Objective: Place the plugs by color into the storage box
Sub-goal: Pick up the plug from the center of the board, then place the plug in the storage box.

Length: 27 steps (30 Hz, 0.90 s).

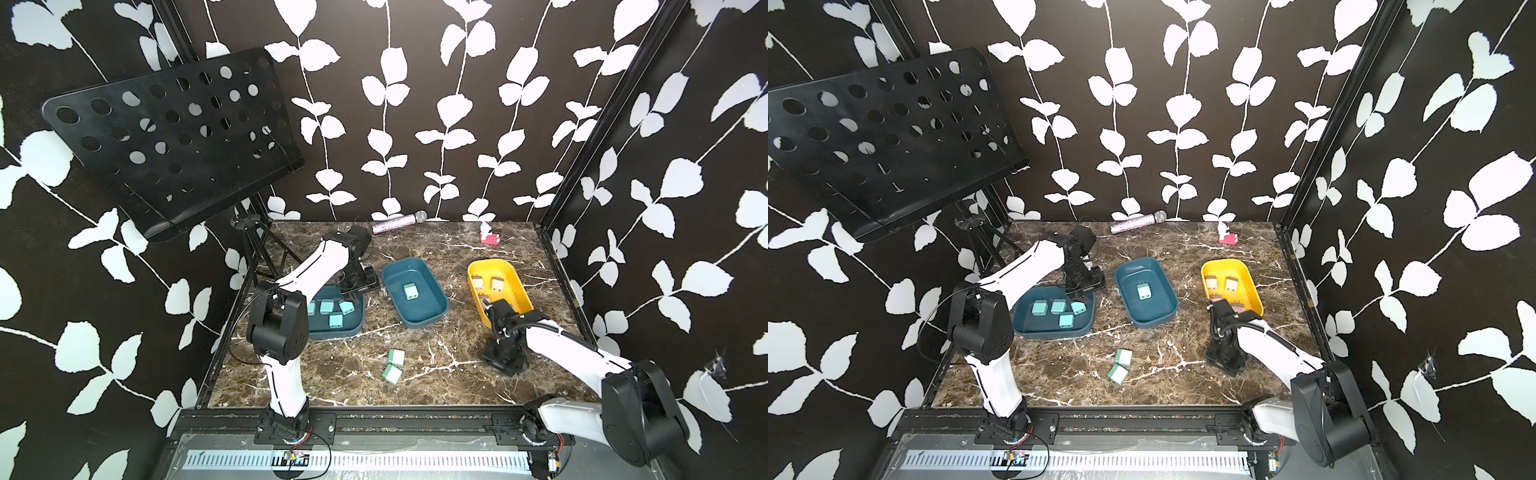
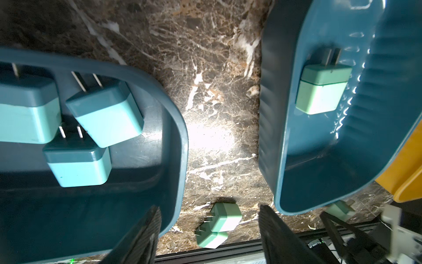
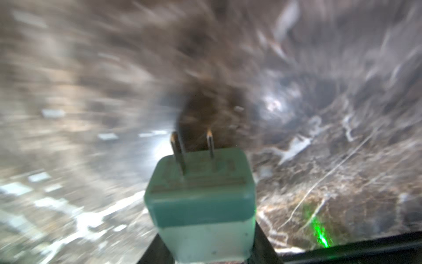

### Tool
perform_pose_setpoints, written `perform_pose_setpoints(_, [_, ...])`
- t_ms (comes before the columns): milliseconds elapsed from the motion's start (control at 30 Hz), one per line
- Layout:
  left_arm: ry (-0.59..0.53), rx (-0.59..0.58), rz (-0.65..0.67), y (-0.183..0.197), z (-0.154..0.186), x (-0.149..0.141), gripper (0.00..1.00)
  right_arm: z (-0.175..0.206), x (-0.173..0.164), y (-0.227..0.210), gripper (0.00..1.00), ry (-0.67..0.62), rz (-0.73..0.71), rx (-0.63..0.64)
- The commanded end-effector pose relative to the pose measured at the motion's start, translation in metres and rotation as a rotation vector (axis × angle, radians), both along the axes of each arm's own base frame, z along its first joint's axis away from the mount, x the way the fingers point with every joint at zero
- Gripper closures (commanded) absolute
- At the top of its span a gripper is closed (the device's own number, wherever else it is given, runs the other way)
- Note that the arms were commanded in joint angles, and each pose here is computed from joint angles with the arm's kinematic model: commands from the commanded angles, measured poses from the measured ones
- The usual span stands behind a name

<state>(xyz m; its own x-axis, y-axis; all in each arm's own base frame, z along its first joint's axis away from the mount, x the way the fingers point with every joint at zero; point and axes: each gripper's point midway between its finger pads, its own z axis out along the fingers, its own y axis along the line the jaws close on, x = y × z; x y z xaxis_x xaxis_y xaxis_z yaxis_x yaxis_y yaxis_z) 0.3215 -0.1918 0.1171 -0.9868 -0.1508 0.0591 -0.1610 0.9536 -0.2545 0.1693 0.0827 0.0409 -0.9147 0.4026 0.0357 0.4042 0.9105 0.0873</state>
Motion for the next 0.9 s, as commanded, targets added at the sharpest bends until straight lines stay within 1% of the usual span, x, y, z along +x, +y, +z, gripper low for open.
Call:
perform_pose_setpoints(0, [-0.008,-0.006,0.001,0.000,0.007,-0.008,0.30,0.038,0.023,0.005,0.64,-0.062,0.087,-0.020])
perform_pose_setpoints(133, [-0.009,-0.008,0.011,0.000,0.005,-0.008,0.30,0.084,0.059,0.030,0.64,-0.128,0.190,-0.013])
perform_pose_setpoints(267, [-0.012,-0.005,0.015,0.001,0.005,-0.008,0.30,0.122,0.106,0.081,0.63,-0.195,0.358,-0.022])
perform_pose_setpoints(400, [-0.020,-0.002,0.024,0.002,0.008,-0.008,0.30,0.116,0.151,0.133,0.63,-0.177,0.476,0.001])
perform_pose_setpoints(467, [-0.026,0.002,0.024,0.004,0.011,-0.009,0.30,0.107,0.168,0.149,0.63,-0.162,0.510,0.006])
perform_pose_setpoints(567, [-0.036,0.021,0.023,0.009,0.014,-0.013,0.30,0.090,0.184,0.166,0.63,-0.127,0.557,0.016])
perform_pose_setpoints(700, [-0.036,0.037,0.032,0.016,0.014,-0.019,0.30,0.061,0.189,0.171,0.63,-0.062,0.609,0.000])
perform_pose_setpoints(867, [-0.033,0.038,0.045,0.020,0.012,-0.027,0.30,0.031,0.182,0.166,0.63,0.007,0.637,-0.023])
